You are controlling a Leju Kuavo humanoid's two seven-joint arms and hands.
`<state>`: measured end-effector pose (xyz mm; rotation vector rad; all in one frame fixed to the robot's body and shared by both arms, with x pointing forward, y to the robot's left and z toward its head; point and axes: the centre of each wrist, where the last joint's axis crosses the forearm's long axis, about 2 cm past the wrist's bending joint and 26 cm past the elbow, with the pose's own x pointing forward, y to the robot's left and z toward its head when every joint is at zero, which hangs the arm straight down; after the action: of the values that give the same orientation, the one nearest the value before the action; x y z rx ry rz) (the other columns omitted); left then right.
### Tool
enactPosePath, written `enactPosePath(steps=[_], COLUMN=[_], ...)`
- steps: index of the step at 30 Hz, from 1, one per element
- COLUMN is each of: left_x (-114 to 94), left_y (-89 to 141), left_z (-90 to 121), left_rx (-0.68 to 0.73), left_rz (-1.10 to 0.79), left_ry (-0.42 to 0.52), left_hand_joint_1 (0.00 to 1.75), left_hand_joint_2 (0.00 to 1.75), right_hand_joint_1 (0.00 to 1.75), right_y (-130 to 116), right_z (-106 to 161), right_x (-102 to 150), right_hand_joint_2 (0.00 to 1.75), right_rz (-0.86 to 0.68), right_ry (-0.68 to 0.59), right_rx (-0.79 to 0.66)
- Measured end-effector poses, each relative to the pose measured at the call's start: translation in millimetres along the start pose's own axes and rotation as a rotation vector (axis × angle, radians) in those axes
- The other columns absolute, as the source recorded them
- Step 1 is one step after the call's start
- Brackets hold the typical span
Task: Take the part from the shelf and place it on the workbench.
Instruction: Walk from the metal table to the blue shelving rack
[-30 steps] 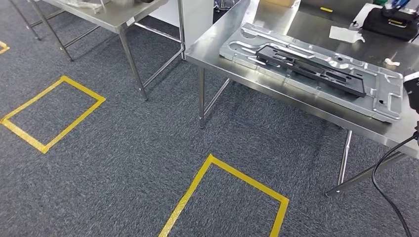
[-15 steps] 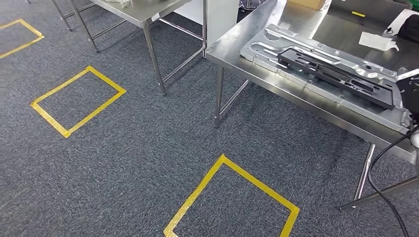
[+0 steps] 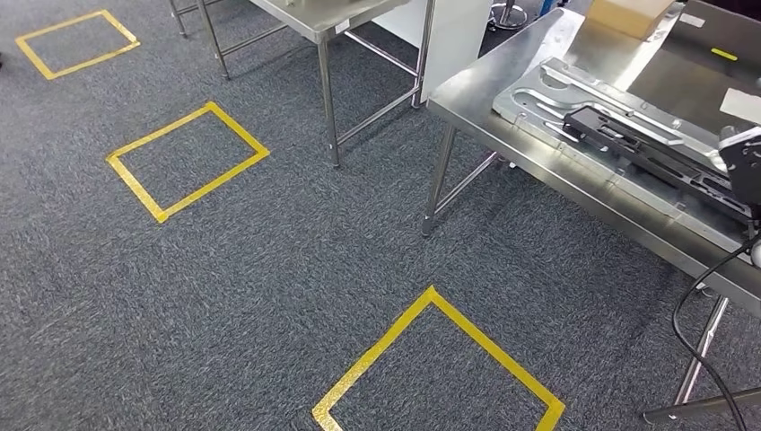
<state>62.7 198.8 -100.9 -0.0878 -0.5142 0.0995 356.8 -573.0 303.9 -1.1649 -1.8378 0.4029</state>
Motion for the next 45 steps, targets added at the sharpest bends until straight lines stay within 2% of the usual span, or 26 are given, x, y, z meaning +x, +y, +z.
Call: enactPosePath(steps=[9,37,39,45], left_x=[-1,-4,-4,-9], left_y=[-2,-2,-2,-1], left_z=[0,2,2,4], left_rx=[0.004,0.057,0.061,0.06], left_rz=[0.0,0.0,0.002,0.004], left_ry=[0.001,0.003,-0.002,0.003], left_hand_joint_1=[0.0,0.0,0.0,0.0], left_hand_joint_2=[0.0,0.0,0.0,0.0], right_hand_joint_1=[0.0,0.0,0.0,0.0], right_y=[4,27,23,-12], right_z=[11,8,8,0], right_x=[-9,1,1,10], right_hand_joint_2=[0.0,0.0,0.0,0.0], right_rz=[0.014,0.0,-0.019,-0.026], right_ry=[0.017,-0.008,-0.004,-0.029], right_rx=[0.027,0.043,0.045,0.038])
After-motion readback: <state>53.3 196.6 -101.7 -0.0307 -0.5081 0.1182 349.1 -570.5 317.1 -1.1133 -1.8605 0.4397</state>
